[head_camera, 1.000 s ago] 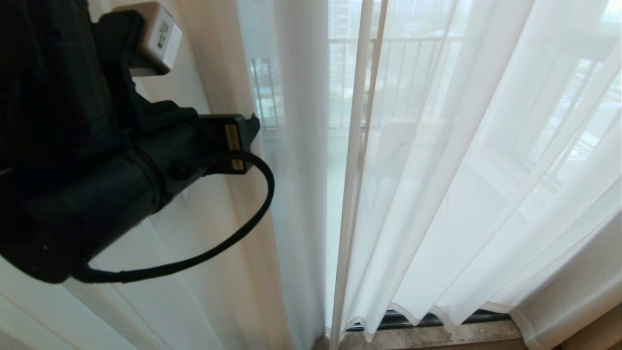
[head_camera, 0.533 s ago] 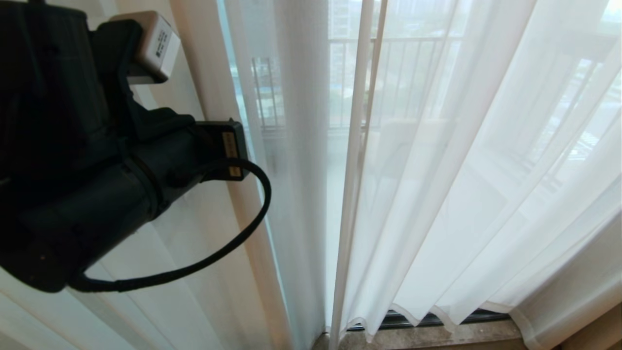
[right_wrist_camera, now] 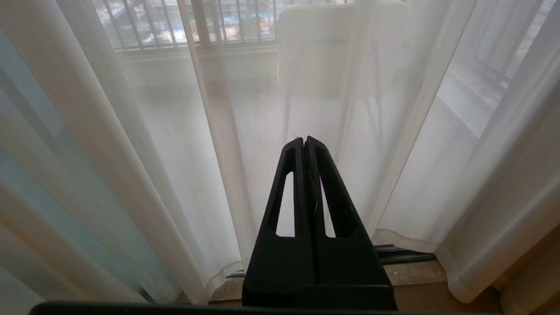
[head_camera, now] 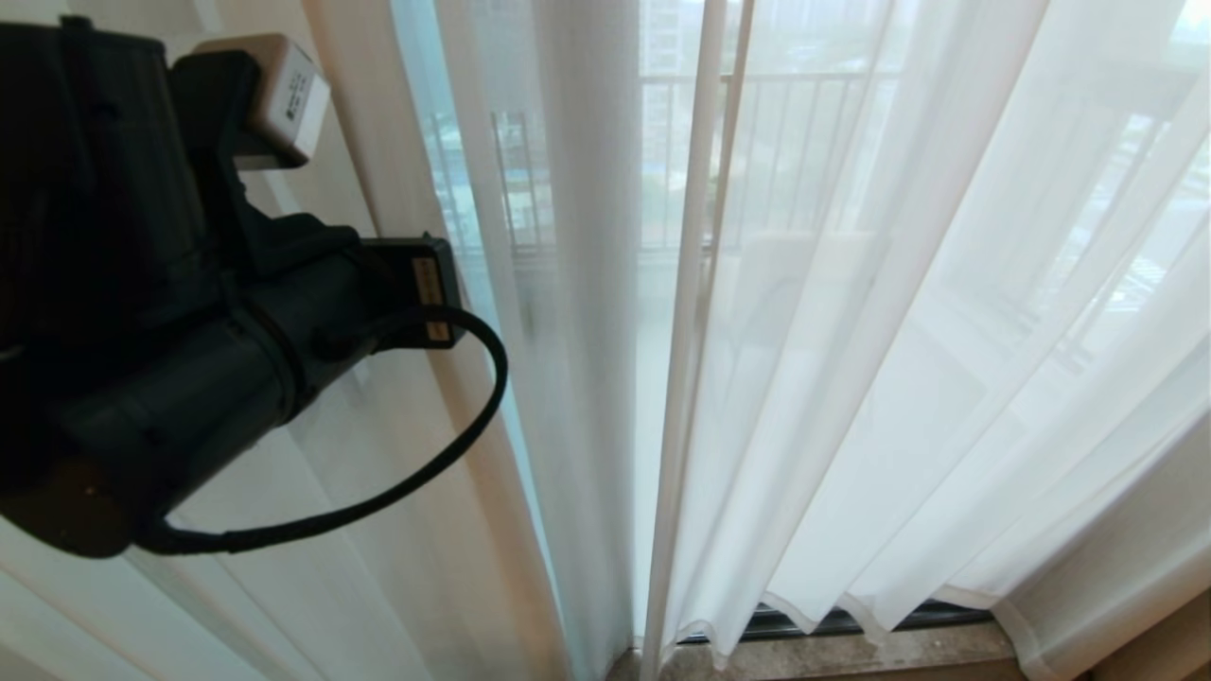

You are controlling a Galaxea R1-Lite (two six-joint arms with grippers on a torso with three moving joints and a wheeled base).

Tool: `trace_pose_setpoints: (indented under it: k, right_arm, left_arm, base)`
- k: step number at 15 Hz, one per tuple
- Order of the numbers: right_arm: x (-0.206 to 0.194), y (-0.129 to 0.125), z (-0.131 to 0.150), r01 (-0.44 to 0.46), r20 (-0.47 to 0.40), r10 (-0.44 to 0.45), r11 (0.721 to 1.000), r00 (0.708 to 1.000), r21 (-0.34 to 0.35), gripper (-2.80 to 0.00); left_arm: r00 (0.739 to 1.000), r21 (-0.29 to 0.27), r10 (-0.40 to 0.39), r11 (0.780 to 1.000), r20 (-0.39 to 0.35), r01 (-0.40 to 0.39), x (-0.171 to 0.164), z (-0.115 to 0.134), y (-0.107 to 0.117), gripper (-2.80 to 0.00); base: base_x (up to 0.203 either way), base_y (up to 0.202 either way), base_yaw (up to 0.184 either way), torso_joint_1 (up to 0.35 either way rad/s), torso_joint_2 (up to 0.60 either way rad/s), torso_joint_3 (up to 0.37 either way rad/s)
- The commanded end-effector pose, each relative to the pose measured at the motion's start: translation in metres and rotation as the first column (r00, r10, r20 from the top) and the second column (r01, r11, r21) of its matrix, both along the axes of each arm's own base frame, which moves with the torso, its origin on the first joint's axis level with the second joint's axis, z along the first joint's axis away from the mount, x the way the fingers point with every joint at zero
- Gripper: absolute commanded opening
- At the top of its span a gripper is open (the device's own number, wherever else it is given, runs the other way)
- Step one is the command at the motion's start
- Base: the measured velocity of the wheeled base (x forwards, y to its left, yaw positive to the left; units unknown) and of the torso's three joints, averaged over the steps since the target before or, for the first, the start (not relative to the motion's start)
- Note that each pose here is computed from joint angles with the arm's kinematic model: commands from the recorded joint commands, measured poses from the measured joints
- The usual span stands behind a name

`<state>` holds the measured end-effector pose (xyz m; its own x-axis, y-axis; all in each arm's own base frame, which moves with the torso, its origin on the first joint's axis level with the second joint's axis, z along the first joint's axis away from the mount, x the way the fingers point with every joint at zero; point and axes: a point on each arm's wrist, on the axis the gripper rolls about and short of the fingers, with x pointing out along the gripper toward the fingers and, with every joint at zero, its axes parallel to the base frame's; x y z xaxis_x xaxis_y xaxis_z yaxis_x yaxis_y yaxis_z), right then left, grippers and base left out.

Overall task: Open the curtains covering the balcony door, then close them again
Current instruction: Pull the inner curtains open on both sides

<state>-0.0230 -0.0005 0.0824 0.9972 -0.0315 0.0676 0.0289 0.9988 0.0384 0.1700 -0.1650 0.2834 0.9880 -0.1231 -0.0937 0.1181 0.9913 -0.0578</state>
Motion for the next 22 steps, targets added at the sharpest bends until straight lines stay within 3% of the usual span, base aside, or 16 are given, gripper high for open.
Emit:
trace_pose_setpoints:
  k: [1, 4, 14, 18, 22]
  right_arm:
    - [0.000, 0.000, 0.000, 0.001, 0.001, -0.001, 1.000, 1.000, 0.002, -2.80]
    - [0.000, 0.000, 0.000, 0.001, 0.001, -0.001, 1.000, 1.000, 0.000, -2.80]
    - [0.000, 0.000, 0.000, 0.001, 0.000, -0.001, 1.000, 1.000, 0.000, -2.80]
    - [0.000, 0.000, 0.000, 0.001, 0.001, -0.001, 1.000, 1.000, 0.002, -2.80]
    - [0.000, 0.000, 0.000, 0.001, 0.001, -0.001, 1.000, 1.000, 0.002, -2.80]
  left_arm:
    - [0.999, -0.003, 0.041, 0.999, 0.006, -0.041, 0.005, 0.002, 0.008, -2.80]
    - [0.995, 0.036, 0.100, 0.994, 0.008, -0.101, 0.013, 0.000, 0.021, -2.80]
    - [0.970, 0.026, 0.243, 0.969, 0.025, -0.244, 0.013, 0.002, 0.064, -2.80]
    - [0.963, 0.017, 0.266, 0.964, 0.031, -0.267, 0.010, 0.003, 0.072, -2.80]
    - [0.943, 0.030, 0.333, 0.942, 0.016, -0.334, 0.016, -0.004, 0.085, -2.80]
  base:
    - [0.000, 0.000, 0.000, 0.000, 0.00, 0.000]
    - [0.000, 0.000, 0.000, 0.000, 0.00, 0.000]
    - [0.000, 0.000, 0.000, 0.000, 0.00, 0.000]
    - [0.000, 0.000, 0.000, 0.000, 0.00, 0.000]
    - [0.000, 0.000, 0.000, 0.000, 0.00, 0.000]
